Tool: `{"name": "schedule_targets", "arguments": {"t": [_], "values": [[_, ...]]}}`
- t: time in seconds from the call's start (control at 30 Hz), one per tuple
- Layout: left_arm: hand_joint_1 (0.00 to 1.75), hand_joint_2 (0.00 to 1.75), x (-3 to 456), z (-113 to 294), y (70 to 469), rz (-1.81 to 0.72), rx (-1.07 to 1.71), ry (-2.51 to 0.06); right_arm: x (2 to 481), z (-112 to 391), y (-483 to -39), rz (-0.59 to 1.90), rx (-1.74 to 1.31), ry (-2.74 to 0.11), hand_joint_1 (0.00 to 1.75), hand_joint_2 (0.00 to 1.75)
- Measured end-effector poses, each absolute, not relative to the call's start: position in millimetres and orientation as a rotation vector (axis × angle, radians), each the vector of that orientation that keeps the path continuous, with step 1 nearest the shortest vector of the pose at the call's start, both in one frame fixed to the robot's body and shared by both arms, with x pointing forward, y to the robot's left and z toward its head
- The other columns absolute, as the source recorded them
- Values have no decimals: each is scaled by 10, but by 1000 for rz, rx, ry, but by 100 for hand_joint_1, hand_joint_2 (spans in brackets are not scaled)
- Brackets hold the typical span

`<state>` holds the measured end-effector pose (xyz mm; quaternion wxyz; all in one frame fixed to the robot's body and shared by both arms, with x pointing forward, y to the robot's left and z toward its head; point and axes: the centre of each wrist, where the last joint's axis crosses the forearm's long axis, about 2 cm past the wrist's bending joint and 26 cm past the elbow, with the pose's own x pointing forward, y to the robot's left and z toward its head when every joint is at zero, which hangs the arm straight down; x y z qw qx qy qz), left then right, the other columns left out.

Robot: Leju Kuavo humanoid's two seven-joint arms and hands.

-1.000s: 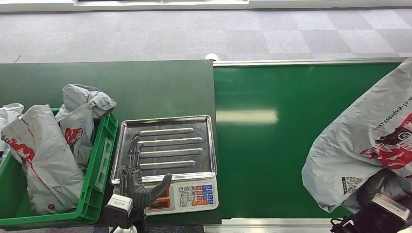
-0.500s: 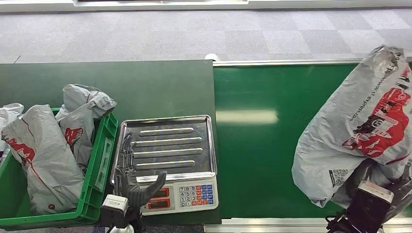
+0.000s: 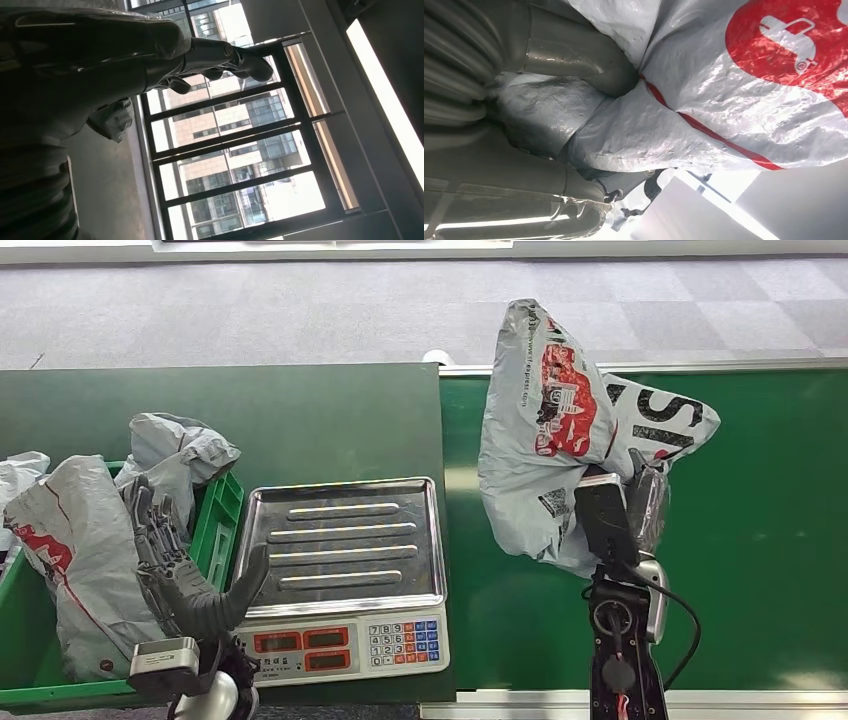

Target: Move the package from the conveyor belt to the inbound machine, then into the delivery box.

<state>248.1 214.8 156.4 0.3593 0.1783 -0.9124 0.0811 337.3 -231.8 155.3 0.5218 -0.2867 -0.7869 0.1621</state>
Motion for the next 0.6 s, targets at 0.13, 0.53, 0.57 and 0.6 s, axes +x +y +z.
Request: {"name": "schedule_targets", "arguments": {"t": [0.13, 0.53, 0.57, 0.6], "values": [[0, 175, 2478, 1661, 2223, 237, 491, -2386, 3415, 1580, -2209, 411, -657, -1896, 175, 175], [0, 175, 2463, 1829, 2377, 372, 549, -2419, 3460, 1733, -1955, 520, -576, -1933, 168, 175], [0, 175, 2467, 1838, 2391, 379, 548, -2422, 3466, 1760, -1904, 541, -559, -1937, 167, 175], [0, 175, 2472, 1846, 2401, 383, 545, -2424, 3474, 1788, -1847, 564, -541, -1942, 167, 175]]}}
